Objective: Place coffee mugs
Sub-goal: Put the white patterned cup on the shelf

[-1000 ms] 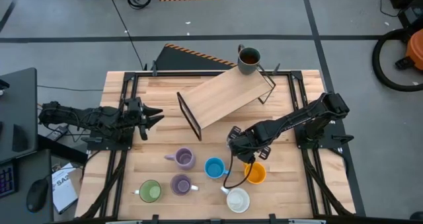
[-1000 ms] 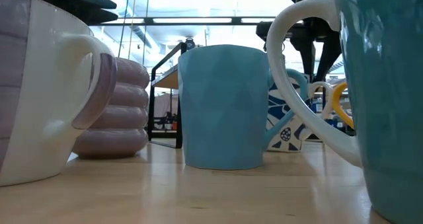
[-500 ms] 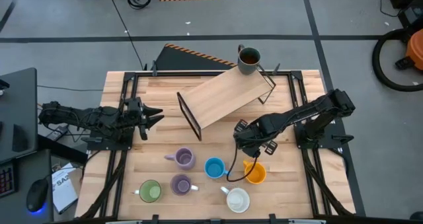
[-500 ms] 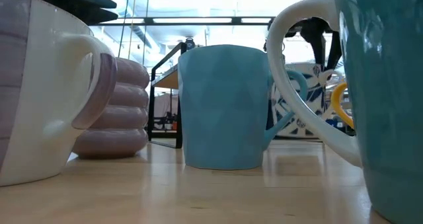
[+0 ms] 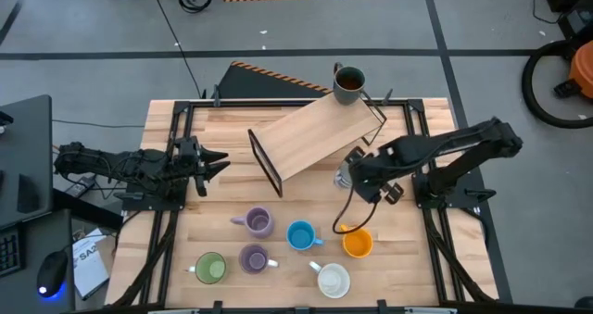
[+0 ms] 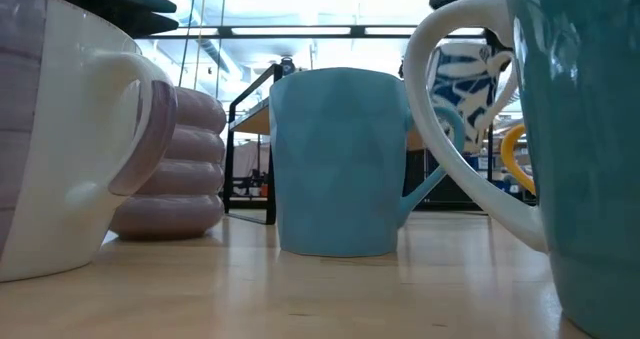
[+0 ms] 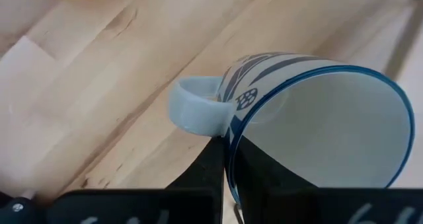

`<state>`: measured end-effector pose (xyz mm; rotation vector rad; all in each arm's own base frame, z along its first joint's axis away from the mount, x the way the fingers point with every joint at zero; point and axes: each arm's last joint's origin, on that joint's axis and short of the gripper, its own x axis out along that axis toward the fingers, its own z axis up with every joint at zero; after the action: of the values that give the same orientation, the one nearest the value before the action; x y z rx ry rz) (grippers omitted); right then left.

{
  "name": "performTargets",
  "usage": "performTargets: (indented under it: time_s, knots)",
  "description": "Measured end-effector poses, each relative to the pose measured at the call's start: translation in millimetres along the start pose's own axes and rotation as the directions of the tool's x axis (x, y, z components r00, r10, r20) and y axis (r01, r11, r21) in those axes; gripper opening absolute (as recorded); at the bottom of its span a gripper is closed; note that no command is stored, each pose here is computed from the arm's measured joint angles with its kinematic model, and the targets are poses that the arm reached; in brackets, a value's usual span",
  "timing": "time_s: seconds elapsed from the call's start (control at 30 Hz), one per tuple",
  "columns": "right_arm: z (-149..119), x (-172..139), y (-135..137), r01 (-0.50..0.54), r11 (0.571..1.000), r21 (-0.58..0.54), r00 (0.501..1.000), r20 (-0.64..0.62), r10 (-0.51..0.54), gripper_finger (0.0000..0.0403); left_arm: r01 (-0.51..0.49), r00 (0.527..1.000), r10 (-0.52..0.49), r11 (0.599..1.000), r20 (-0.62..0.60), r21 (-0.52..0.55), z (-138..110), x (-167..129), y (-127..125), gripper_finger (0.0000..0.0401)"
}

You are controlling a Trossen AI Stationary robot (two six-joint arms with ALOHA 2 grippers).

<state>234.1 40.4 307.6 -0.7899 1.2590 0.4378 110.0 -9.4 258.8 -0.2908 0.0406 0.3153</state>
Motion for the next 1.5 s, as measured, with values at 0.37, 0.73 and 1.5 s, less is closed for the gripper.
performTargets:
  time_s: [0.37,0.73,1.5]
  knots:
    - [-35,-35,4,0.138,0.984,0.113,0.990,-0.004,-0.139,0.0023,0.000,1.000,0.000,1.000,0.000,0.010,0,0,0,0.0142]
    - [-54,-69,-5,0.294,0.946,0.137,0.956,-0.059,-0.289,0.0023,0.000,1.000,0.000,1.000,0.000,0.026,0,0,0,0.0142]
    - [-99,-63,-47,0.188,0.968,0.165,0.961,-0.236,-0.147,0.0024,-0.001,1.000,0.001,1.000,-0.001,0.030,0,0,0,0.0142]
